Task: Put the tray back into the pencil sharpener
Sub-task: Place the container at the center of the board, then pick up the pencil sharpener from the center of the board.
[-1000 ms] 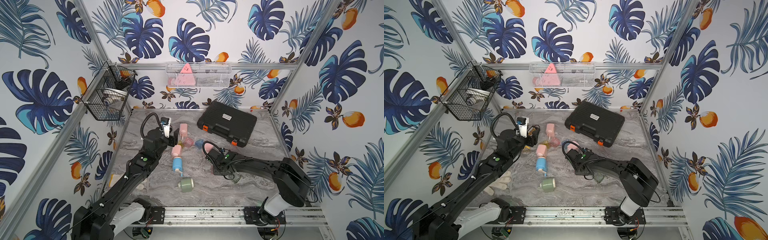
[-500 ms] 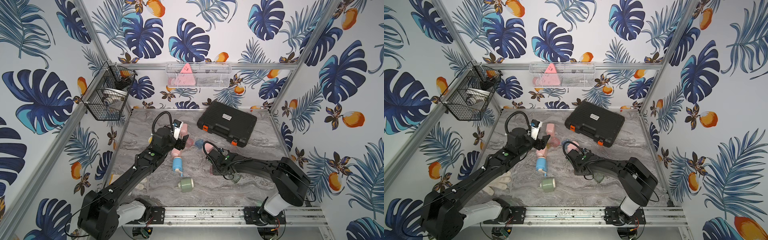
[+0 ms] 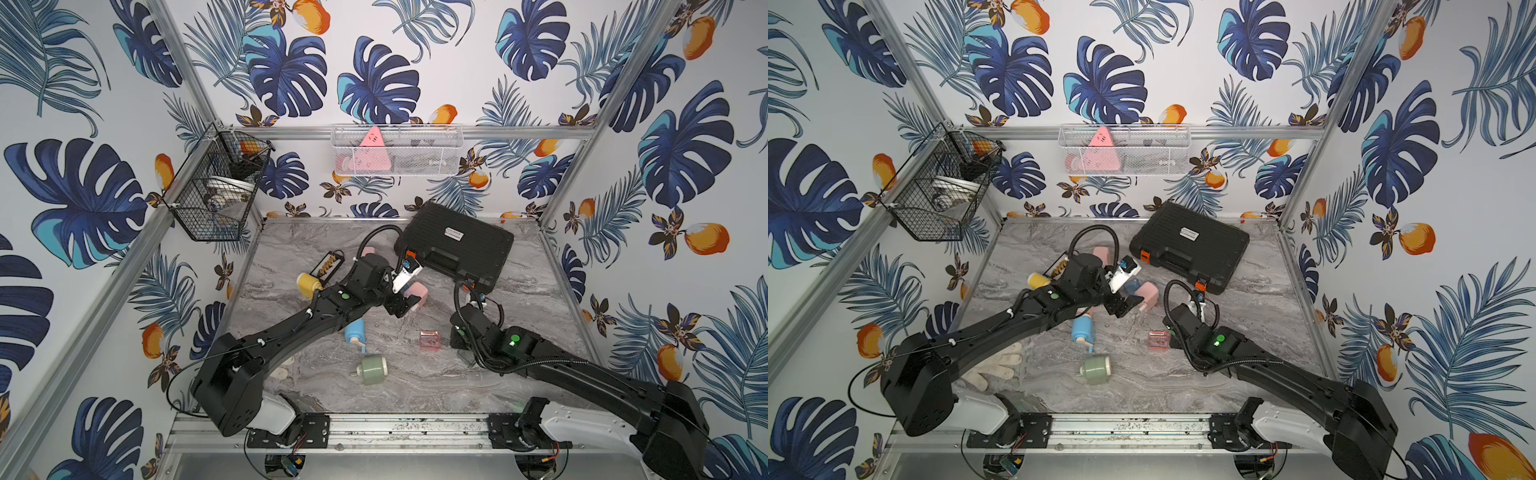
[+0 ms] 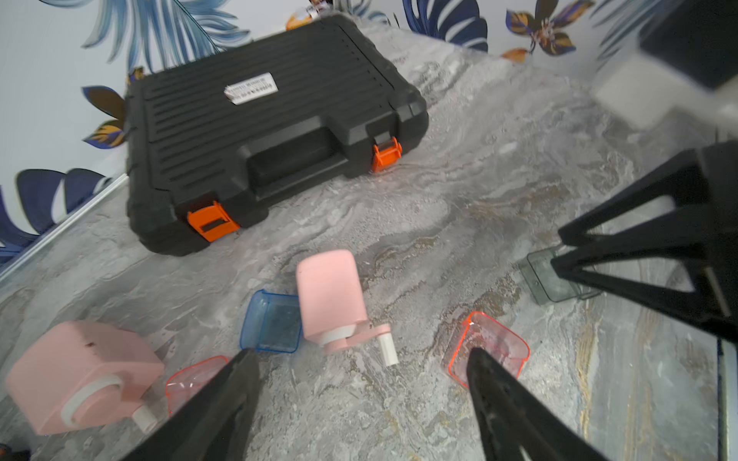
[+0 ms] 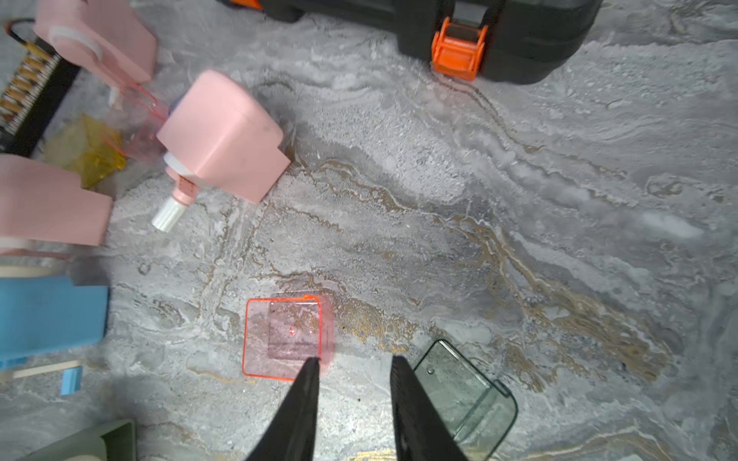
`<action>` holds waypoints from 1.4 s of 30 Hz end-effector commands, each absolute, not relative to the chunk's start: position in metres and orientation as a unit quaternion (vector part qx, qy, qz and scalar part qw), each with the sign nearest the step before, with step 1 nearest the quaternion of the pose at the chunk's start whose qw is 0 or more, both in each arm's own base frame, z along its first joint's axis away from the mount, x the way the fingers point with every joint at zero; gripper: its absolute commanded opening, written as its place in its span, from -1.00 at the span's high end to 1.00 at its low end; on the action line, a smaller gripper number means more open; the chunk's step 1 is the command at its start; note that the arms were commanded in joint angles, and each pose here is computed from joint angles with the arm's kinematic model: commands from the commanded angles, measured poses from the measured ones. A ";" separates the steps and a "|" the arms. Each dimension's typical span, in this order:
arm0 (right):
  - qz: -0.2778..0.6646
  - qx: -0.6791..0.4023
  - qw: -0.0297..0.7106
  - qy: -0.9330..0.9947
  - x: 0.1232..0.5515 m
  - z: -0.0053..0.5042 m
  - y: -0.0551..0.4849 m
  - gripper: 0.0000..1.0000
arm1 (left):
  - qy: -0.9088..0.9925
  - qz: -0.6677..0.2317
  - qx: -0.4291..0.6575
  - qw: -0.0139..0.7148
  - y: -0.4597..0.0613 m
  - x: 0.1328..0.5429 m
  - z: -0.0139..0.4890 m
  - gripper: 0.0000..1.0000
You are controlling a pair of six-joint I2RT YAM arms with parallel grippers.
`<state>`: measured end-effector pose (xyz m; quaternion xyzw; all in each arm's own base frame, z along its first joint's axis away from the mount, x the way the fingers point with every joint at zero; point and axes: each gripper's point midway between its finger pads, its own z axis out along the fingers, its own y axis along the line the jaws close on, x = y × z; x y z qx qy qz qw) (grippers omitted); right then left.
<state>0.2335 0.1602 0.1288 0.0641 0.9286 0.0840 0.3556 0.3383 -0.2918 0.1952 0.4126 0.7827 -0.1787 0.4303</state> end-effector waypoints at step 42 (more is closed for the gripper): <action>0.098 0.126 0.400 0.902 0.209 0.142 0.109 0.26 | 0.897 -0.042 0.396 0.190 -0.322 0.398 0.076 -0.58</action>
